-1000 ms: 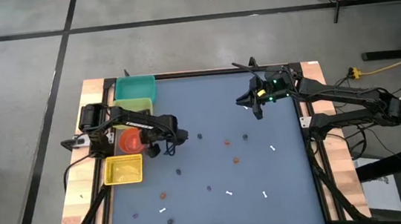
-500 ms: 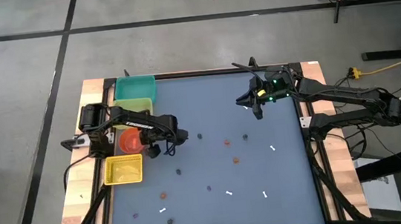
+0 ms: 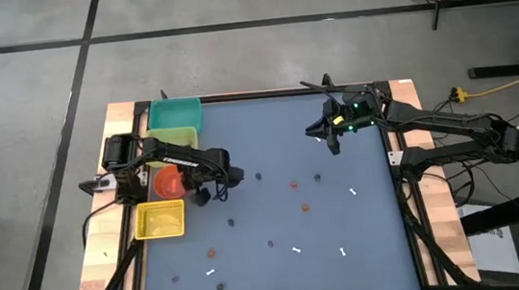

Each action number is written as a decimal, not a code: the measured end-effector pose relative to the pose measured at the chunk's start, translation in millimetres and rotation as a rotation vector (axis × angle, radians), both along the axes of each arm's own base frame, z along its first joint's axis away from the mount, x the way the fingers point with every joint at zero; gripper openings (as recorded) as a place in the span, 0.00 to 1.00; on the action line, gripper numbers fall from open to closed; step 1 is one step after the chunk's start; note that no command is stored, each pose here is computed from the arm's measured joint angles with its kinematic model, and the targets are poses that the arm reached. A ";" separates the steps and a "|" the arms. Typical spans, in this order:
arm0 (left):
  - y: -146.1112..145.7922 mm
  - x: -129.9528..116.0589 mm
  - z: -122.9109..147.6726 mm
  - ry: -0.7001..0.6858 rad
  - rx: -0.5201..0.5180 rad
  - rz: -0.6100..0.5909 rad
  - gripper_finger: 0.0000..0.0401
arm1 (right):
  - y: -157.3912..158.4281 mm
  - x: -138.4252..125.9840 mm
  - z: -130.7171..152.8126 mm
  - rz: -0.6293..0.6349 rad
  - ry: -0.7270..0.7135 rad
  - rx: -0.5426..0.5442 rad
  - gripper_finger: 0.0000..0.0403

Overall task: Sort Halloween decoration
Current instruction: Put the top left orange pumpkin toy into the orange bin, then put the top right white bone toy into the yellow bin

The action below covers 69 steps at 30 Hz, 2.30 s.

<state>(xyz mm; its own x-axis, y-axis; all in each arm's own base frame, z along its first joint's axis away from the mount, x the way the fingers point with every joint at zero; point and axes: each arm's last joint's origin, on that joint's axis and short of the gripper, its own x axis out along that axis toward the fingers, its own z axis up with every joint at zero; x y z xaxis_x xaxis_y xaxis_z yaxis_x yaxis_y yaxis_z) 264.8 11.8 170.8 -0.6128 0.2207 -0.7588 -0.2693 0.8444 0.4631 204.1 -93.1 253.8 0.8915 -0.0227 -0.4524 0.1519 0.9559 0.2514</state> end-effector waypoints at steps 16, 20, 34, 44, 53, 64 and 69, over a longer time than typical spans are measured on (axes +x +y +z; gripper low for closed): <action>-0.6 0.0 -0.1 -0.002 -0.013 0.014 0.45 | 0.0 0.0 0.0 0.000 0.000 0.000 0.15; -0.3 -0.4 0.3 0.005 -0.010 0.003 0.44 | 0.0 0.0 0.0 0.022 0.001 -0.044 0.15; 3.3 34.7 52.8 -0.542 0.092 -0.060 0.43 | -4.7 -12.0 -18.2 -0.238 0.272 -0.157 0.15; 4.7 87.2 59.3 -1.039 0.111 -0.219 0.43 | -1.3 -19.9 -44.9 -0.245 0.344 -0.143 0.15; 5.1 99.8 66.3 -1.166 0.128 -0.292 0.43 | -0.8 -25.1 -64.3 -0.306 0.351 -0.179 0.15; 5.0 99.8 66.2 -1.166 0.128 -0.292 0.43 | 1.2 -29.1 -82.9 -0.314 0.306 -0.193 0.15; 5.0 99.8 66.2 -1.166 0.128 -0.292 0.43 | 0.7 -28.1 -94.9 -0.307 0.347 -0.179 0.15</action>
